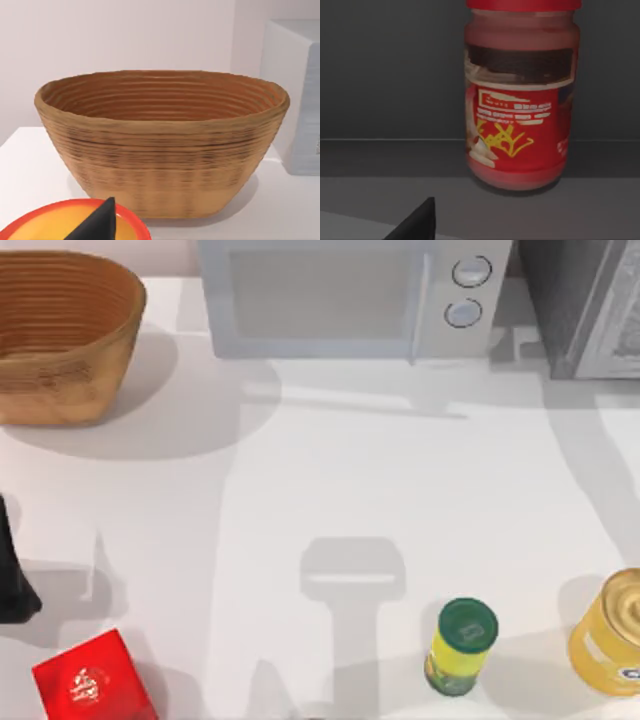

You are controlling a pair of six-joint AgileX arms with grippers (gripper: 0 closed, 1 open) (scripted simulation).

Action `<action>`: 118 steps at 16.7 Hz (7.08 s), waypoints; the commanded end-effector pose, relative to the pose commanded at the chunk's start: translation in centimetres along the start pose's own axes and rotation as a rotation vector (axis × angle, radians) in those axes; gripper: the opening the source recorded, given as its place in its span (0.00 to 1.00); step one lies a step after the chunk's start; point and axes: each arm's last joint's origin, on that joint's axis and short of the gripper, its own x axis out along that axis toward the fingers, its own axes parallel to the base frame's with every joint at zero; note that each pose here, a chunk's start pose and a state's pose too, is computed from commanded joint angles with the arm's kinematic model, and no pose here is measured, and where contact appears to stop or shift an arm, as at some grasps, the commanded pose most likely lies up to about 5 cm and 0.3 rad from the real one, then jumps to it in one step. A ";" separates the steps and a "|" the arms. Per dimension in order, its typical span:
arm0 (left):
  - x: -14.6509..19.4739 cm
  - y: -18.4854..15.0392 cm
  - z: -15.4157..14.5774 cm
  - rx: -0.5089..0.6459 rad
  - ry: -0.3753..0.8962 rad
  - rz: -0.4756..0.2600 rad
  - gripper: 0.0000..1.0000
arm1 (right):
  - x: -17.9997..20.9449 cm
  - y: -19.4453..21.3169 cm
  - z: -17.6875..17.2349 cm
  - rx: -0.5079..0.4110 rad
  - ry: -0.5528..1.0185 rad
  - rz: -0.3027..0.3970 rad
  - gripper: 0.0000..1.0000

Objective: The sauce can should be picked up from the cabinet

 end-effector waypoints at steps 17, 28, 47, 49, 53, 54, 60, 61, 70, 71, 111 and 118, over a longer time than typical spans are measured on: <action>0.0 0.0 0.0 0.000 0.000 0.000 1.00 | 5.5 0.5 0.3 0.003 0.001 -0.009 1.00; 0.0 0.0 0.0 0.000 0.000 0.000 1.00 | 8.8 0.8 -0.1 0.005 0.003 -0.010 1.00; 0.0 0.0 0.0 0.000 0.000 0.000 1.00 | 14.8 0.7 -0.1 0.005 0.003 -0.010 0.85; 0.0 0.0 0.0 0.000 0.000 0.000 1.00 | 14.8 0.7 -0.1 0.005 0.003 -0.010 0.70; 0.0 0.0 0.0 0.000 0.000 0.000 1.00 | 14.8 0.7 -0.1 0.005 0.003 -0.010 0.40; 0.0 0.0 0.0 0.000 0.000 0.000 1.00 | 14.8 0.7 -0.1 0.005 0.003 -0.010 0.32; 0.0 0.0 0.0 0.000 0.000 0.000 1.00 | 14.8 0.7 -0.1 0.005 0.003 -0.010 0.00; 0.0 0.0 0.0 0.000 0.000 0.000 1.00 | 14.8 0.7 -0.1 0.005 0.003 -0.010 0.00; 0.0 0.0 0.0 0.000 0.000 0.000 1.00 | 13.4 1.0 0.5 0.005 0.010 -0.013 0.00; 0.0 0.0 0.0 0.000 0.000 0.000 1.00 | 12.2 1.1 1.1 0.004 0.013 -0.013 0.00; 0.0 0.0 0.0 0.000 0.000 0.000 1.00 | -15.0 -4.8 -34.1 0.000 0.029 -0.002 0.00; 0.0 0.0 0.0 0.000 0.000 0.000 1.00 | -15.0 -4.8 -35.1 0.002 0.007 0.002 0.00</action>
